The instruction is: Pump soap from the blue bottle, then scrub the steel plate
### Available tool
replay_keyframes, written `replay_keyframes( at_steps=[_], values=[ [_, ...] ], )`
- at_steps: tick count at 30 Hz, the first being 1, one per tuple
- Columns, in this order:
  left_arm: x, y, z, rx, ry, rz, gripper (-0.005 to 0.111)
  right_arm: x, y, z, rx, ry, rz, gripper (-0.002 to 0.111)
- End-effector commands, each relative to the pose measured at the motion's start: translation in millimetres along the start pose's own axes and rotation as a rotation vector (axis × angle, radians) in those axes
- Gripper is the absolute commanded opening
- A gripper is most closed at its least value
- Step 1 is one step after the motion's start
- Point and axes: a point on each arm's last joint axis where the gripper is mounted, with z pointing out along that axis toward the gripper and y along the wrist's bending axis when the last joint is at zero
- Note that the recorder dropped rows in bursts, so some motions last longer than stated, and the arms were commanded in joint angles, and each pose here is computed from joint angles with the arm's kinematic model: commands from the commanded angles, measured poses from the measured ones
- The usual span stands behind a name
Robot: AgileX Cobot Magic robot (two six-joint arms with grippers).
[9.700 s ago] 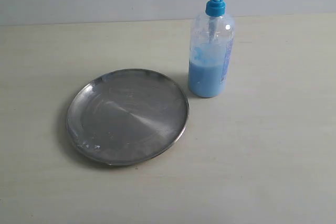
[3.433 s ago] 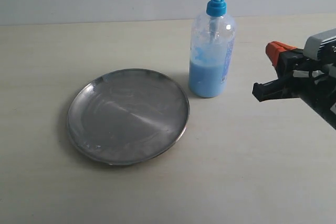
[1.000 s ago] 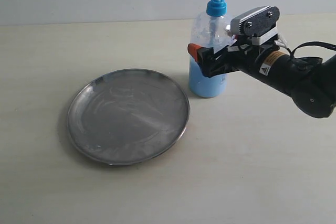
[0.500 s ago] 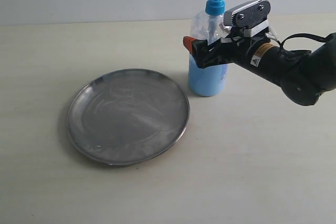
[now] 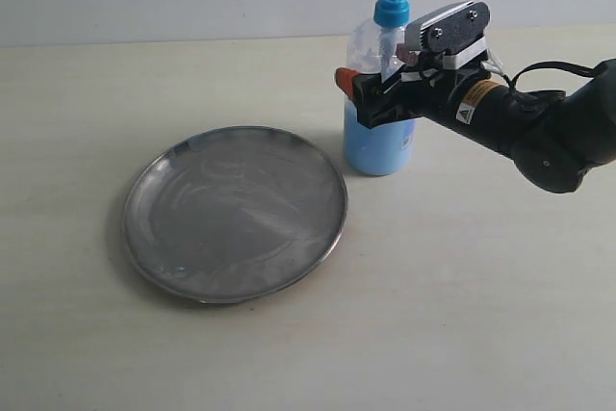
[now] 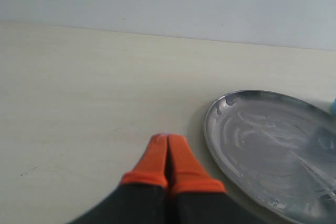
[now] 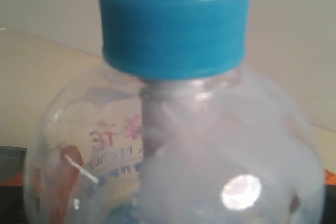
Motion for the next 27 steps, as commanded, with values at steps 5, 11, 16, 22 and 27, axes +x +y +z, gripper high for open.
replay_keyframes(
  at_steps=[5, 11, 16, 22, 27],
  values=[
    [-0.2, 0.3, -0.1, -0.003, -0.013, 0.0, 0.0, -3.8, 1.4, -0.8, -0.014, 0.032, -0.032, 0.0],
    [-0.2, 0.3, -0.1, -0.003, -0.013, 0.0, 0.0, -21.1, 3.4, -5.3, -0.029, 0.019, -0.075, 0.0],
    [-0.2, 0.3, -0.1, -0.003, -0.013, 0.0, 0.0, -24.6, 12.1, -4.7, -0.058, 0.035, -0.118, 0.0],
    [-0.2, 0.3, -0.1, -0.003, -0.013, 0.0, 0.0, -22.9, 38.8, 3.7, -0.05, 0.069, -0.262, 0.0],
    [-0.2, 0.3, -0.1, -0.003, -0.013, 0.0, 0.0, -22.9, 41.1, 4.1, -0.058, 0.067, -0.29, 0.0]
  ],
)
